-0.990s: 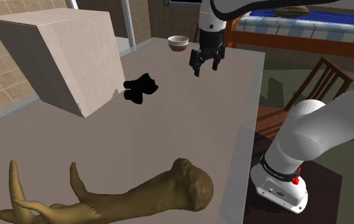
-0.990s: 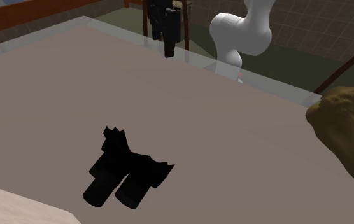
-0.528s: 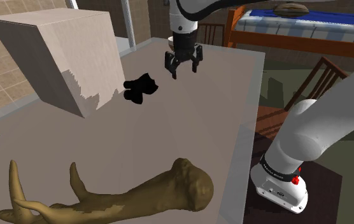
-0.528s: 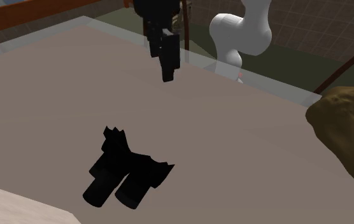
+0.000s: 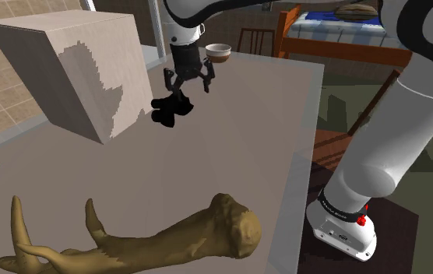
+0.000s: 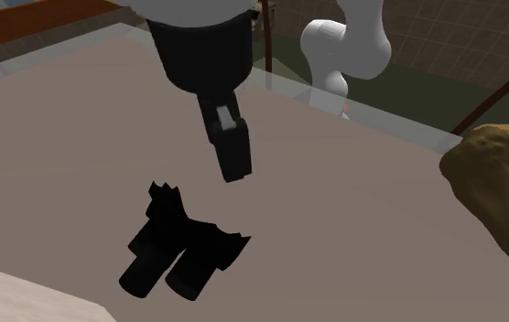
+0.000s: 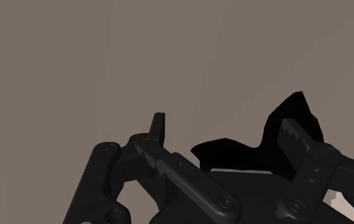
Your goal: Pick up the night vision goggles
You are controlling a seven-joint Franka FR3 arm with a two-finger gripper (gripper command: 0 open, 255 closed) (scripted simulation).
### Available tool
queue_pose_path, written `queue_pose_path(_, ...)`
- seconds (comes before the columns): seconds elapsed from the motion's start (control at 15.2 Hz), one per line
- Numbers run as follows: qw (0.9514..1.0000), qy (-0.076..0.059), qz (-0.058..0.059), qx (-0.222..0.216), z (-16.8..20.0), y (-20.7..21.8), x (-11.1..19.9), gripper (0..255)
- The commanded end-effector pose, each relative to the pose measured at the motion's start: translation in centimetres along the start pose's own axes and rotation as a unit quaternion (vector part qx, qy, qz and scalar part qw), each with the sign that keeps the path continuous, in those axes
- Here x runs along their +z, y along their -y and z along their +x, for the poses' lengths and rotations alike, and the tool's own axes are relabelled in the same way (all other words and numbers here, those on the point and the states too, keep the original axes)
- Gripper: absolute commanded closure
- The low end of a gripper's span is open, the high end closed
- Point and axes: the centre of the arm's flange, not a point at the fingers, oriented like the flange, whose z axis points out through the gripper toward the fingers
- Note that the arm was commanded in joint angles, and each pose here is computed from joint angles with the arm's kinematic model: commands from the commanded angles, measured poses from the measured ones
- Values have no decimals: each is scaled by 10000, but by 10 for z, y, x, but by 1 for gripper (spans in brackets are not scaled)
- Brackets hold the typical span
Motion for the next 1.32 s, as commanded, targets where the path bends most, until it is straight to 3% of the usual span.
queue_pose_path(0.0,9999,59,-33,76,12,29,0,0)
queue_pose_path(0.4,9994,207,-133,257,45,100,2,0)
queue_pose_path(0.99,9994,207,-133,257,47,103,42,0)
queue_pose_path(1.06,9994,207,-133,257,47,104,42,255)
queue_pose_path(1.25,9994,207,-133,257,47,104,41,255)
